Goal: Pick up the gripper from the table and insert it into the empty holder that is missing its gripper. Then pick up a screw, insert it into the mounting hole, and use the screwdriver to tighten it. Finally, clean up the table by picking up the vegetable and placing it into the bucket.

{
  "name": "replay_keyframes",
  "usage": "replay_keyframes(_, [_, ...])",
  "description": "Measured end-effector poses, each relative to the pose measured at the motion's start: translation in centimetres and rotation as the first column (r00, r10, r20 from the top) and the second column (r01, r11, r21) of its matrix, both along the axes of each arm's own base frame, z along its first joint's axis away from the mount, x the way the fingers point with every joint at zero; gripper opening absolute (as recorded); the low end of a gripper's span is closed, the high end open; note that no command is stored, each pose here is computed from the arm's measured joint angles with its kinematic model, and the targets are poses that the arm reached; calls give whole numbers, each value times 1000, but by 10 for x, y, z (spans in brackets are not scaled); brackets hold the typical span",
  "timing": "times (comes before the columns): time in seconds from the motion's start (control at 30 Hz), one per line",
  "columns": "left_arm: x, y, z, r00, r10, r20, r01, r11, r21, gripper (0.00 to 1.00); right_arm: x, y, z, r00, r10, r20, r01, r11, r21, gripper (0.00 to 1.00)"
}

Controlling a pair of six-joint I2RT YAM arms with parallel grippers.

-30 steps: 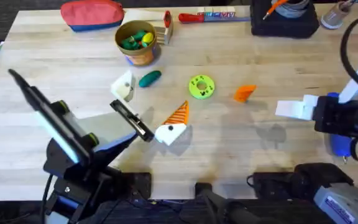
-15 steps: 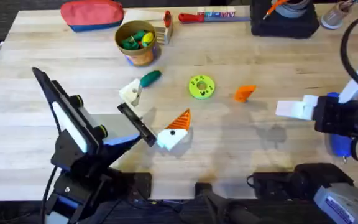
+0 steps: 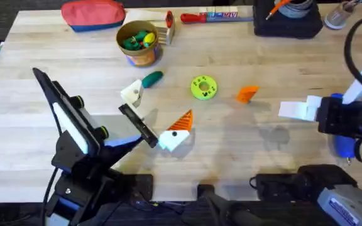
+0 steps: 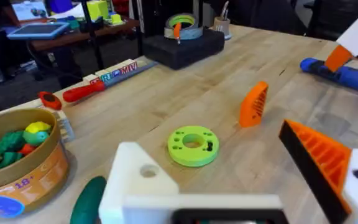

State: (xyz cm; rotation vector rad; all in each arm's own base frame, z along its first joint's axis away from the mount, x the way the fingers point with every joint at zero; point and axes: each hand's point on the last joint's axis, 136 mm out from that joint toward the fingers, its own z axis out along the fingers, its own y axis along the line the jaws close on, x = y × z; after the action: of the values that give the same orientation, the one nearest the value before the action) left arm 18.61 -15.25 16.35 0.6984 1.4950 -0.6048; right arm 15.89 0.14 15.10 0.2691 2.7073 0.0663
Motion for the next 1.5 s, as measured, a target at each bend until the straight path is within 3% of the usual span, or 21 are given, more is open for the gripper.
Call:
replay_keyframes(0.1, [0, 0, 0, 1000, 0, 0, 0, 1000, 0, 987, 1, 0, 0, 1000, 0, 5, 0, 1000, 0, 991])
replay_keyframes(0.13, [0, 0, 0, 1000, 0, 0, 0, 1000, 0, 987, 16, 0, 8, 997, 0, 72, 0, 1000, 0, 991])
replay_keyframes(0.17, [0, 0, 0, 1000, 0, 0, 0, 1000, 0, 986, 50, 2, 30, 972, 2, 233, -5, 1000, 13, 991])
replay_keyframes(0.27, [0, 0, 0, 1000, 0, 0, 0, 1000, 0, 987, 60, 5, 39, 958, 5, 288, -14, 1000, 28, 991])
replay_keyframes(0.3, [0, 0, 0, 1000, 0, 0, 0, 1000, 0, 987, 75, 9, 53, 930, 29, 365, -44, 999, 31, 992])
replay_keyframes(0.37, [0, 0, 0, 1000, 0, 0, 0, 1000, 0, 987, 80, 20, 57, 914, 122, 387, -139, 990, 16, 991])
replay_keyframes(0.47, [0, 0, 0, 1000, 0, 0, 0, 1000, 0, 987, 76, 39, 43, 909, 276, 313, -292, 956, 5, 991])
replay_keyframes(0.57, [0, 0, 0, 1000, 0, 0, 0, 1000, 0, 987, 62, 53, 15, 903, 408, 136, -414, 910, 14, 991])
replay_keyframes(0.67, [0, 0, 0, 1000, 0, 0, 0, 1000, 0, 985, 54, 61, -7, 850, 525, -38, -525, 851, -5, 991])
replay_keyframes(0.77, [0, 0, 0, 1000, 0, 0, 0, 1000, 0, 987, 59, 63, -21, 777, 614, -140, -627, 776, -75, 991])
replay_keyframes(0.93, [0, 0, 0, 1000, 0, 0, 0, 1000, 0, 987, 83, 70, -35, 652, 733, -196, -758, 624, -188, 991])
replay_keyframes(1.1, [0, 0, 0, 1000, 0, 0, 0, 1000, 0, 987, 108, 74, -45, 609, 767, -200, -790, 563, -245, 973])
replay_keyframes(1.27, [0, 0, 0, 1000, 0, 0, 0, 1000, 0, 988, 119, 76, -55, 592, 777, -214, -801, 540, -257, 839])
replay_keyframes(1.4, [0, 0, 0, 1000, 0, 0, 0, 1000, 0, 987, 120, 76, -59, 586, 779, -224, -807, 535, -251, 629])
replay_keyframes(1.43, [0, 0, 0, 1000, 0, 0, 0, 1000, 0, 987, 120, 76, -60, 582, 780, -228, -810, 531, -250, 433])
replay_keyframes(1.5, [0, 0, 0, 1000, 0, 0, 0, 1000, 0, 988, 120, 76, -60, 580, 782, -229, -812, 528, -250, 256])
